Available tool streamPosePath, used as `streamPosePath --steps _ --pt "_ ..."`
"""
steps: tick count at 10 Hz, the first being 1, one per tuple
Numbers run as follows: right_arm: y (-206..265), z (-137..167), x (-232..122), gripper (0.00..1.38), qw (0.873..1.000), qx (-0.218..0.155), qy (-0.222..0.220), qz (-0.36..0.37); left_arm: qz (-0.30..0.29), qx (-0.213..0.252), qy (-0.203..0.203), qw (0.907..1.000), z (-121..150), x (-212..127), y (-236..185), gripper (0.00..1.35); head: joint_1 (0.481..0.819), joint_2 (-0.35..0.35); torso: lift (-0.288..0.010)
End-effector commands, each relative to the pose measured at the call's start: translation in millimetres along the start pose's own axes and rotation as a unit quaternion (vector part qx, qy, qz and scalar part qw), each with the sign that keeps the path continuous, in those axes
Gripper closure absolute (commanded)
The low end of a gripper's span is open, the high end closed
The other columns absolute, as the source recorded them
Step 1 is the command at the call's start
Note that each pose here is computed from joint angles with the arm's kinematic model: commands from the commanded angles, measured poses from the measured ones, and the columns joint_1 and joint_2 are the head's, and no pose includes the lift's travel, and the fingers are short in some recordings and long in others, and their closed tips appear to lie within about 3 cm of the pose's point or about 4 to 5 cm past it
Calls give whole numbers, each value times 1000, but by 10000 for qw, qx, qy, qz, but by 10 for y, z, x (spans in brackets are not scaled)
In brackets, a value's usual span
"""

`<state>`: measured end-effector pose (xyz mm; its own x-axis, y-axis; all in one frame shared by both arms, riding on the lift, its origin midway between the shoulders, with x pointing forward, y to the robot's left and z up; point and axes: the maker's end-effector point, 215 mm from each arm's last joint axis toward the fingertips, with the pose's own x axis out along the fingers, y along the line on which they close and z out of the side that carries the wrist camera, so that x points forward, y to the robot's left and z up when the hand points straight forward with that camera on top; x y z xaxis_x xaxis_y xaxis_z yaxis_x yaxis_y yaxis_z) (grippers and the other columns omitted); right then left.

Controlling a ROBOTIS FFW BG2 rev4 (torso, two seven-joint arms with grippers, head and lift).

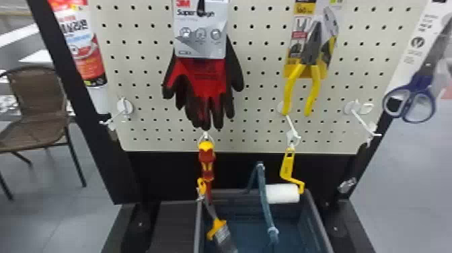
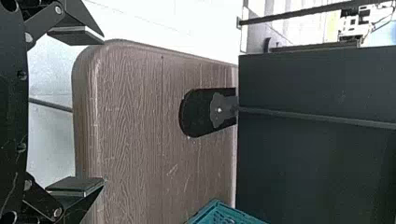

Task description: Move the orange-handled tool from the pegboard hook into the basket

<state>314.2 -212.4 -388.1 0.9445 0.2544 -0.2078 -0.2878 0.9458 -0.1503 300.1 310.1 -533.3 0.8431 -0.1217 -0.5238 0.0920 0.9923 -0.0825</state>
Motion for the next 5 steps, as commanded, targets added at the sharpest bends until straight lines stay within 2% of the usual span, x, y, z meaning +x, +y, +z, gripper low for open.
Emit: streamPosePath --steps 1,2,5 --pt "-500 31 -144 101 9948 -912 255 -378 2 -49 12 10000 -4 -48 -34 225 549 0 -100" --pt "-492 -1 -161 101 9953 -837 302 -376 20 -67 17 10000 -17 -66 -47 225 549 0 -100" --pt "-534 115 -181 101 9941 -917 278 -499 -30 -203 17 9998 -46 -44 -154 223 549 0 -100"
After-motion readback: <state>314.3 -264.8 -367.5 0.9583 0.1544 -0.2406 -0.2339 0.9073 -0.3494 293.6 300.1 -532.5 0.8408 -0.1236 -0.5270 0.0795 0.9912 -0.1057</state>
